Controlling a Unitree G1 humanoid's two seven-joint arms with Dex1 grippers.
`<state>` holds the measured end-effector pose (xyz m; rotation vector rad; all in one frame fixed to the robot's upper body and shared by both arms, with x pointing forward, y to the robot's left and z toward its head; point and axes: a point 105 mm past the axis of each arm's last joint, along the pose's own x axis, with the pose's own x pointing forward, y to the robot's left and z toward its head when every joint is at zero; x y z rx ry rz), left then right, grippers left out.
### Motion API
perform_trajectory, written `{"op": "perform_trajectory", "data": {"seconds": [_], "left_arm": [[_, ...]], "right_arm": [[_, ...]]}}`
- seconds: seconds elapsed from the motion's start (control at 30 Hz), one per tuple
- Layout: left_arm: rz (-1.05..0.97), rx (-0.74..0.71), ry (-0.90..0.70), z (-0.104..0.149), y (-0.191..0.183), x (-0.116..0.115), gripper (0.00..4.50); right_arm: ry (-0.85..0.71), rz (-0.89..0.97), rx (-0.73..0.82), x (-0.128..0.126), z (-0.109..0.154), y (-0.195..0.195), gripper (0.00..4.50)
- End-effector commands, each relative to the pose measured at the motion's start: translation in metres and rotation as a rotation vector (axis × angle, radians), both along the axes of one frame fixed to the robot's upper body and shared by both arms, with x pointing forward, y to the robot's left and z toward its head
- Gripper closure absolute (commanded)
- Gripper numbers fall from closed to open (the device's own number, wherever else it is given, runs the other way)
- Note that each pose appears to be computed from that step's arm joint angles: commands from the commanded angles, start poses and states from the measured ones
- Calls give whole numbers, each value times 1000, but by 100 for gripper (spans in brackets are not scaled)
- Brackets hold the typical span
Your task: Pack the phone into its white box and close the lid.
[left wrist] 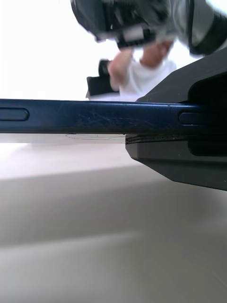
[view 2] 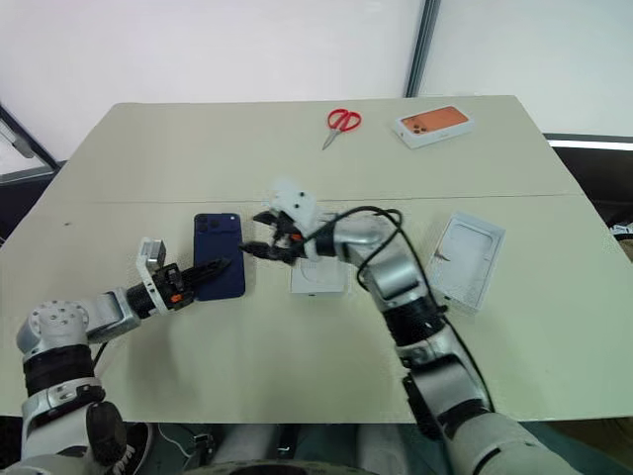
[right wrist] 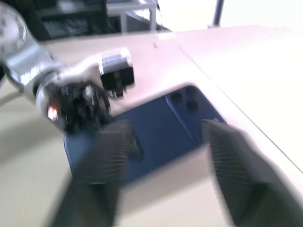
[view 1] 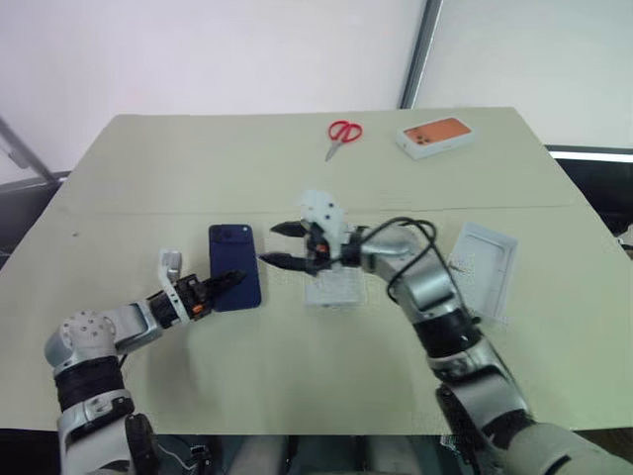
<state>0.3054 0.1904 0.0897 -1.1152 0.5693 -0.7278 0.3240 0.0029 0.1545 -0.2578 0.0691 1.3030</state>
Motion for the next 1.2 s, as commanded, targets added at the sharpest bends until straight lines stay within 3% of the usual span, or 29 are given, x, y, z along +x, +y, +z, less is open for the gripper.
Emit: {"op": "perform_trajectory", "data": {"seconds": [0.03,0.17,0.3,0.87,1.0,1.2], "left_arm": [[2,-60,-90,27,-2,6,450],[-19,-82,-117,39,-6,11,450],[-19,-80,-124,42,-7,14,450],[-54,-66,-120,39,-20,13,450],[-55,-63,-121,39,-20,12,450],[-65,-53,-118,37,-23,10,450]], "right_arm": [[-33,87,-101,-21,-7,-18,11],[-69,116,-286,-38,-24,-56,11],[-102,111,-376,-42,-37,-68,11],[-125,57,-390,-28,-56,-62,11],[-114,66,-405,-30,-63,-61,188],[-126,62,-394,-29,-61,-57,188]]}}
